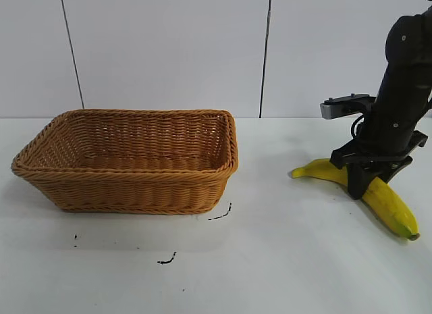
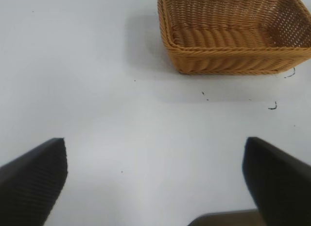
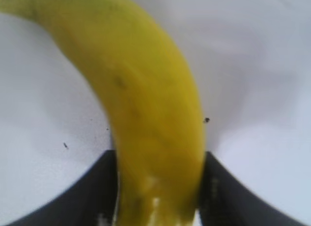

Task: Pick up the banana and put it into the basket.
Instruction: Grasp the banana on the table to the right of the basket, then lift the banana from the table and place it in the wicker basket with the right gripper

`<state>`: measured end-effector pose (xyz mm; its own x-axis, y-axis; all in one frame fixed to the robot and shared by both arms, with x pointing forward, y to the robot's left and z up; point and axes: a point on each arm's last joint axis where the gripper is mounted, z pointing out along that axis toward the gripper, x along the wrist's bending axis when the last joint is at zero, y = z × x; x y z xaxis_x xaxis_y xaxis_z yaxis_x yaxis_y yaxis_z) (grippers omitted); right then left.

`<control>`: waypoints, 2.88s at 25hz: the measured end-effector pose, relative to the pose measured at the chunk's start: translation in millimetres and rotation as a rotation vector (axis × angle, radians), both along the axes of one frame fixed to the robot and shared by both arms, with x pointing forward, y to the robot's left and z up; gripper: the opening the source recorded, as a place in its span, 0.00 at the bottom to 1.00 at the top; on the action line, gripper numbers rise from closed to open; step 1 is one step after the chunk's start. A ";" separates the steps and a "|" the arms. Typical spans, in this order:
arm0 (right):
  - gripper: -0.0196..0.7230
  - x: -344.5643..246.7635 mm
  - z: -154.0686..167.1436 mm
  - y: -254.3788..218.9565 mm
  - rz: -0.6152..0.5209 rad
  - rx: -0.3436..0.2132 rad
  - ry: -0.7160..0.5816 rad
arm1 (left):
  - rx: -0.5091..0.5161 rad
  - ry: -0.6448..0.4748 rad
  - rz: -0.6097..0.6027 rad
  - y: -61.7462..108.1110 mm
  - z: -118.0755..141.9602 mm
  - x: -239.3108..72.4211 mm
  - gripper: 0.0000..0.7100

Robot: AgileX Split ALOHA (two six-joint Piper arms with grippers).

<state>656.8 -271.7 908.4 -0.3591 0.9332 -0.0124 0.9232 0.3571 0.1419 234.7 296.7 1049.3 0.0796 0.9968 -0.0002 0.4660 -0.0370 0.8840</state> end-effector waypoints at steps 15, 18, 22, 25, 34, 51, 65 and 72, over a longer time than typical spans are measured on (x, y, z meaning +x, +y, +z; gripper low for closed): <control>0.45 38.9 155.9 17.3 0.038 0.024 -0.246 | 0.000 0.000 0.000 0.0 0.0 0.0 0.98; 0.45 51.1 161.4 34.5 0.074 0.027 -0.292 | 0.000 0.000 0.000 0.0 0.0 0.0 0.98; 0.45 61.9 159.0 66.1 0.161 0.027 -0.326 | 0.000 0.000 0.000 0.0 0.0 0.0 0.98; 0.45 57.7 160.2 101.3 0.299 0.018 -0.348 | 0.000 0.000 0.000 0.0 0.0 0.0 0.98; 0.45 24.6 154.2 231.1 0.702 0.016 -0.527 | 0.000 0.000 0.000 0.0 0.0 0.0 0.98; 0.45 22.7 18.3 323.0 0.909 0.023 -0.577 | 0.000 0.000 0.000 0.0 0.0 0.0 0.98; 0.86 16.2 35.6 317.9 0.820 0.042 -0.512 | 0.000 0.000 0.000 0.0 0.0 0.0 0.98; 0.88 -6.1 131.2 302.1 0.558 0.178 -0.512 | 0.000 0.000 0.000 0.0 0.0 0.0 0.98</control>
